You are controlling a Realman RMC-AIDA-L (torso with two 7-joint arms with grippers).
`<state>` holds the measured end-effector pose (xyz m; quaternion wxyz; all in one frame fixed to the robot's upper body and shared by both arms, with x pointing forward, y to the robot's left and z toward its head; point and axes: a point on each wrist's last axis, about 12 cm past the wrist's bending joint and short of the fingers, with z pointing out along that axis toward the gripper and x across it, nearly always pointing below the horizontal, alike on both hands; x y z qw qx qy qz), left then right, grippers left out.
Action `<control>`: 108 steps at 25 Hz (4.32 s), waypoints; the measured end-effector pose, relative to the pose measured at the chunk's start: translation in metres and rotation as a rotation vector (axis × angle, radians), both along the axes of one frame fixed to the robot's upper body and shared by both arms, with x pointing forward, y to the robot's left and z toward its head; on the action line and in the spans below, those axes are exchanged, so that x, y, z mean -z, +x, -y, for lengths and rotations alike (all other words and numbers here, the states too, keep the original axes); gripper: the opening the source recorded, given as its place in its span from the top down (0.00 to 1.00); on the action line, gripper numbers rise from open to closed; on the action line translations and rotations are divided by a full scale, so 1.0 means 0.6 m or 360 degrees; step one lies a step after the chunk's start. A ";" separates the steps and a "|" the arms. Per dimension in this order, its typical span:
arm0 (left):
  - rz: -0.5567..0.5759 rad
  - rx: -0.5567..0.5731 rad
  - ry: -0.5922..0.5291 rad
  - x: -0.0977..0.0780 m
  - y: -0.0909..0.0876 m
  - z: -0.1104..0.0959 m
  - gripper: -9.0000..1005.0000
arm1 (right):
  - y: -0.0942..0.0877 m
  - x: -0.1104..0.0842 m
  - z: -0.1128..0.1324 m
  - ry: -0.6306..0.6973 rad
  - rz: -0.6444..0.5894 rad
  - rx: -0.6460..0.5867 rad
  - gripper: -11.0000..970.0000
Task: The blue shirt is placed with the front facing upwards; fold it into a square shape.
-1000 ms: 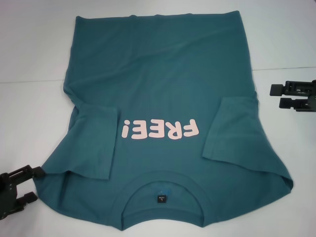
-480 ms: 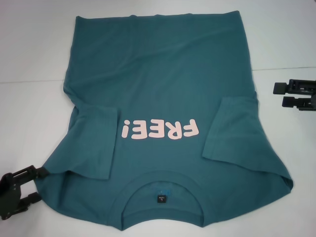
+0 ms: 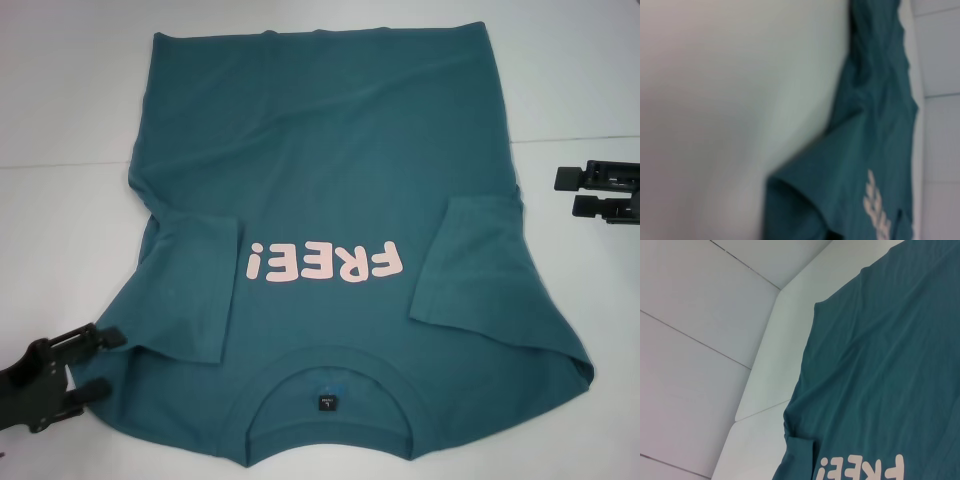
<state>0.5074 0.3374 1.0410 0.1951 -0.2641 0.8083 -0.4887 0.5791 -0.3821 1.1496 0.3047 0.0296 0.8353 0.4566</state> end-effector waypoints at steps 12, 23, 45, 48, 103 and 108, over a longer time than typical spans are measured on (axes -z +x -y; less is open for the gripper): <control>-0.0009 -0.0082 0.0021 0.000 -0.006 -0.020 0.18 | -0.001 0.001 0.002 0.0000 -0.0001 0.0012 0.16; -0.0033 -0.0170 0.0033 0.003 -0.007 -0.032 0.18 | -0.002 0.002 0.004 0.0000 -0.0001 0.0018 0.16; -0.0062 -0.0174 0.0055 0.009 -0.011 -0.034 0.18 | -0.002 0.000 0.006 0.0006 0.0004 0.0027 0.16; -0.0063 -0.0167 0.0053 0.009 -0.009 -0.031 0.18 | -0.002 0.000 0.006 0.0006 0.0003 0.0029 0.16; 0.0019 0.0045 0.0017 -0.008 0.020 0.018 0.18 | -0.009 0.003 0.014 0.0018 -0.0002 0.0052 0.16; 0.0016 -0.0013 0.0033 -0.009 0.011 0.001 0.18 | -0.008 0.003 0.014 0.0017 -0.0002 0.0056 0.16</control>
